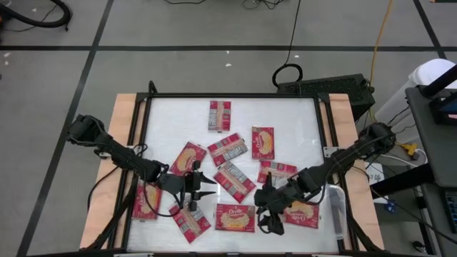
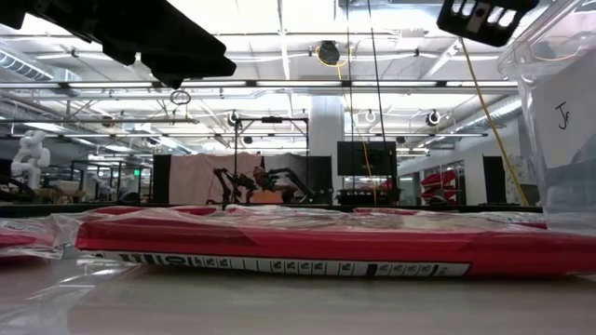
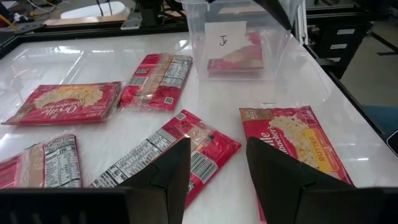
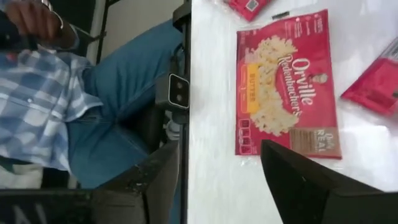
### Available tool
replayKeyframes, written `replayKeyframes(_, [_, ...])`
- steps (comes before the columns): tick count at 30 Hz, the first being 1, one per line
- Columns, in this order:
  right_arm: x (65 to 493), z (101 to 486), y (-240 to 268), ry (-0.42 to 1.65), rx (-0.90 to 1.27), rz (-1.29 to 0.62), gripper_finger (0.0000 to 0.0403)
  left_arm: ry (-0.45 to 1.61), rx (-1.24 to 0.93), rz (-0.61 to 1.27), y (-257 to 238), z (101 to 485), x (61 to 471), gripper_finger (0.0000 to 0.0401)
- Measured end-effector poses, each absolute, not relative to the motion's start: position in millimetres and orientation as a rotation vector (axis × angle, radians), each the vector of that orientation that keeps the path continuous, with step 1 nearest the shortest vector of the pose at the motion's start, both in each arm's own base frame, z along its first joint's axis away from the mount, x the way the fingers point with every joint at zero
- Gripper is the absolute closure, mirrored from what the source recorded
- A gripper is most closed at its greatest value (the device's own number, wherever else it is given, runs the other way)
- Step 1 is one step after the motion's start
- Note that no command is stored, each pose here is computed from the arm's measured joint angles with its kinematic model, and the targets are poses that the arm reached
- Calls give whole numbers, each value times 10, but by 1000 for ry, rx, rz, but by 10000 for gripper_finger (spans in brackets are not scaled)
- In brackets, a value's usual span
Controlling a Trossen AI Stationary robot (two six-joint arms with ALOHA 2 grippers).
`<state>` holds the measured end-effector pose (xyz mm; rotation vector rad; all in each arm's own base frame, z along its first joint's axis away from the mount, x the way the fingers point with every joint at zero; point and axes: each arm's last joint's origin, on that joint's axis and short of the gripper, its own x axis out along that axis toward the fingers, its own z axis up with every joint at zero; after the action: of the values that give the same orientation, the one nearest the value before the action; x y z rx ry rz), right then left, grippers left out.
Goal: Sort popcorn bags into baskets
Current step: Adjust the transparent bin
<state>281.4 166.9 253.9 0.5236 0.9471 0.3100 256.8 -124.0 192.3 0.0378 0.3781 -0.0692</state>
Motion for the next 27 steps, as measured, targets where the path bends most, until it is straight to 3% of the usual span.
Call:
replayKeyframes(6, [2820,2545,1674,917,457,335,194,379,38,-69,-1240,1922,2568,240])
replayKeyframes(12, [2904,2602,1632,768,513,163,213,375,19,-66,-1240,1925,2569,240])
replayKeyframes(19, [2964,2601,1487,569,142,-160,258,357,34,-71,-1243,1942,2575,240])
replayKeyframes(27, [2861,2463,1133,737,-100,-427,323,369,40,-70,-1241,1930,2571,240])
